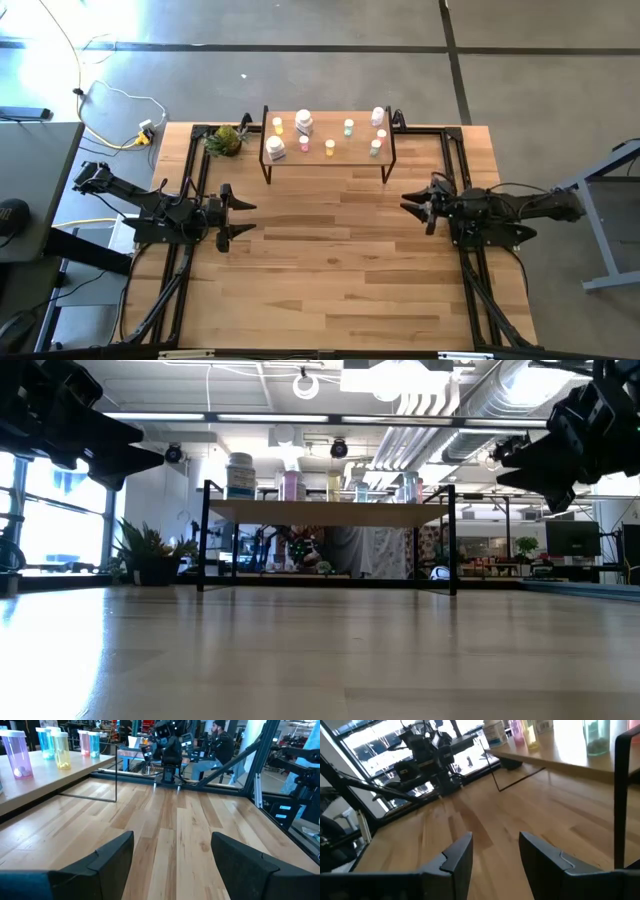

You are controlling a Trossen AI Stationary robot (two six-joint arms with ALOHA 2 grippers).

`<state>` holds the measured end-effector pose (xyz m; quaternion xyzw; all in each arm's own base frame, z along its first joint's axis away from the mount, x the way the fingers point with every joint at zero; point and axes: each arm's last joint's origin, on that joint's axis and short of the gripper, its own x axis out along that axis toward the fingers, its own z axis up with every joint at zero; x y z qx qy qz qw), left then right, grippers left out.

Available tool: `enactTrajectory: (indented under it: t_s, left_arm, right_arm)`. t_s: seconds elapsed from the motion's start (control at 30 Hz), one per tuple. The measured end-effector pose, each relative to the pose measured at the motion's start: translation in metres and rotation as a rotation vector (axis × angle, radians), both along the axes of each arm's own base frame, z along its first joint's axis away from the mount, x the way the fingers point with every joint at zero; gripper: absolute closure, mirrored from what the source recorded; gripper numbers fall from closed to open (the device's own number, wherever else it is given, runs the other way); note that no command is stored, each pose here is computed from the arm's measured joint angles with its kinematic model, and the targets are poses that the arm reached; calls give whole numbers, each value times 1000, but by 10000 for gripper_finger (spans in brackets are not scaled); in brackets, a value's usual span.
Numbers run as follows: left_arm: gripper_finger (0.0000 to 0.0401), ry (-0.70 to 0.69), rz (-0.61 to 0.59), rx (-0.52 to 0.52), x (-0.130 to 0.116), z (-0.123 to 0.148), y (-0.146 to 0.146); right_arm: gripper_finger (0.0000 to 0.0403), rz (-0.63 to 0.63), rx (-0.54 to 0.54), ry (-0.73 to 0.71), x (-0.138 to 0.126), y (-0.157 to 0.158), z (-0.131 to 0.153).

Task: Pick and place medicine bottles onto shelf by color
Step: Return To Home Position

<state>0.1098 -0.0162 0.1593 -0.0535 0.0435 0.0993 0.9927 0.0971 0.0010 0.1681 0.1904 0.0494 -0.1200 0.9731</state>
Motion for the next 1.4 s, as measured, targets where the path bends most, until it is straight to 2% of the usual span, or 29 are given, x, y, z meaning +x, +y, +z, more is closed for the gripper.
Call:
enactTrajectory:
  t_s: [0.2,0.33,0.47,1.4]
  left_arm:
    - [146,-1,0,0,0,0,0]
    - [146,-1,0,0,0,0,0]
    - [146,-1,0,0,0,0,0]
    - [146,-1,-1,0,0,0,0]
  right_arm:
    - [251,-13,20,-7,0,0,0]
    - [251,6,-55,19,0,0,0]
    - [251,10,-81,25,0,0,0]
    - [251,10,-78,26,0,0,-1]
